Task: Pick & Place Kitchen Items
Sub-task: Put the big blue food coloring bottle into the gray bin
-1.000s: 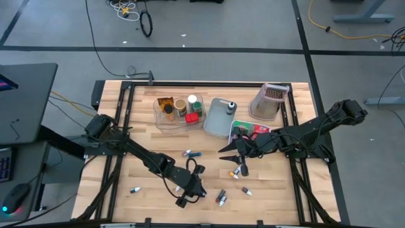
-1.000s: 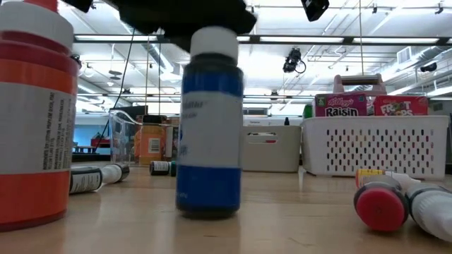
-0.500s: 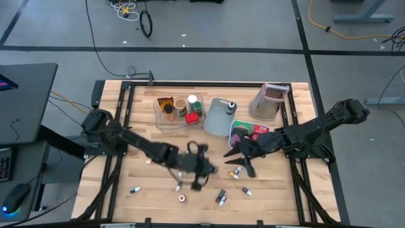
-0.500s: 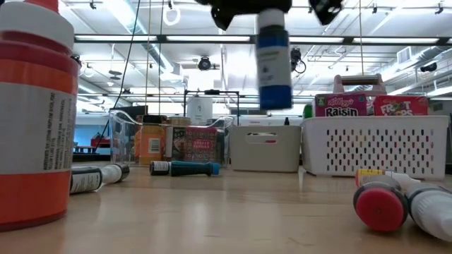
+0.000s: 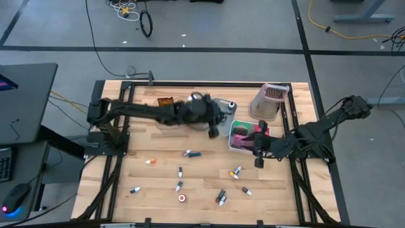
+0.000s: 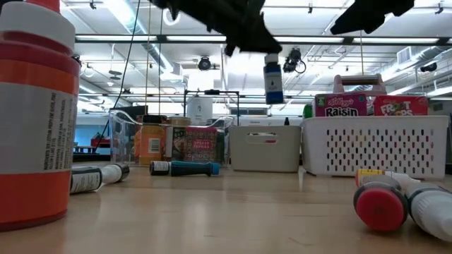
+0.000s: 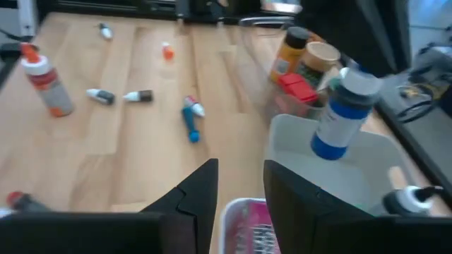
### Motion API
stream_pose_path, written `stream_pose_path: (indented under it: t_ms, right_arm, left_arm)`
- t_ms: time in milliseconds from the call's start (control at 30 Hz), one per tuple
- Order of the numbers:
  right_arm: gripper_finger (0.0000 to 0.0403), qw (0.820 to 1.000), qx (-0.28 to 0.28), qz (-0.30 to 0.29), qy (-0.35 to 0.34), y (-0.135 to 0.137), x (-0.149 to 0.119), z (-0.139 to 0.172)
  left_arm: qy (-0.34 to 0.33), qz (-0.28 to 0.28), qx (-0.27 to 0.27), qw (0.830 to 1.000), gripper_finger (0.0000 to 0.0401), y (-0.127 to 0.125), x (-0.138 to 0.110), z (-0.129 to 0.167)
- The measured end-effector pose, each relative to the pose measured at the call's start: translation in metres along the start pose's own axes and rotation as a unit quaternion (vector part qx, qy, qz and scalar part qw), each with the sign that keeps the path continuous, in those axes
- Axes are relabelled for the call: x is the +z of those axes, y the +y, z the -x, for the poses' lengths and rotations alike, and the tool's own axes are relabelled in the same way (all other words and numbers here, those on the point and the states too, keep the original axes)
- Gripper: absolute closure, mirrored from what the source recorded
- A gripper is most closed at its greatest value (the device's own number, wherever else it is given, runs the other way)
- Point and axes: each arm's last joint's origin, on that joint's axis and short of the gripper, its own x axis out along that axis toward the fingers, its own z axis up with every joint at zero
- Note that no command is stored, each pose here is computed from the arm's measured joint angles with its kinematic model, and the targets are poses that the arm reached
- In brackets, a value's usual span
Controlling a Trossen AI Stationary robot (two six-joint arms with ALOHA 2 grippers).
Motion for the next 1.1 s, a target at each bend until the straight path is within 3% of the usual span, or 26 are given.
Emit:
stream_pose_path:
  t_ms: [200, 367, 567, 1100]
  right_arm:
    - [0.028, 0.999, -0.039, 0.025, -0.015, -0.005, 0.002, 0.001]
    - [0.028, 0.998, -0.046, 0.029, -0.023, -0.006, 0.004, 0.0]
    - [0.028, 0.998, -0.046, 0.028, -0.032, -0.006, 0.006, 0.0]
    - [0.028, 0.998, -0.041, 0.026, -0.034, -0.006, 0.007, 0.0]
  left_arm:
    - [0.008, 0.066, 0.025, 0.997, 0.0355, 0.063, -0.012, -0.018]
    - [0.001, 0.094, 0.014, 0.995, 0.0356, 0.091, -0.03, -0.037]
    - [0.011, 0.111, 0.015, 0.994, 0.0355, 0.1, -0.056, -0.062]
    - [0.057, 0.115, 0.049, 0.991, 0.0356, 0.104, -0.09, -0.083]
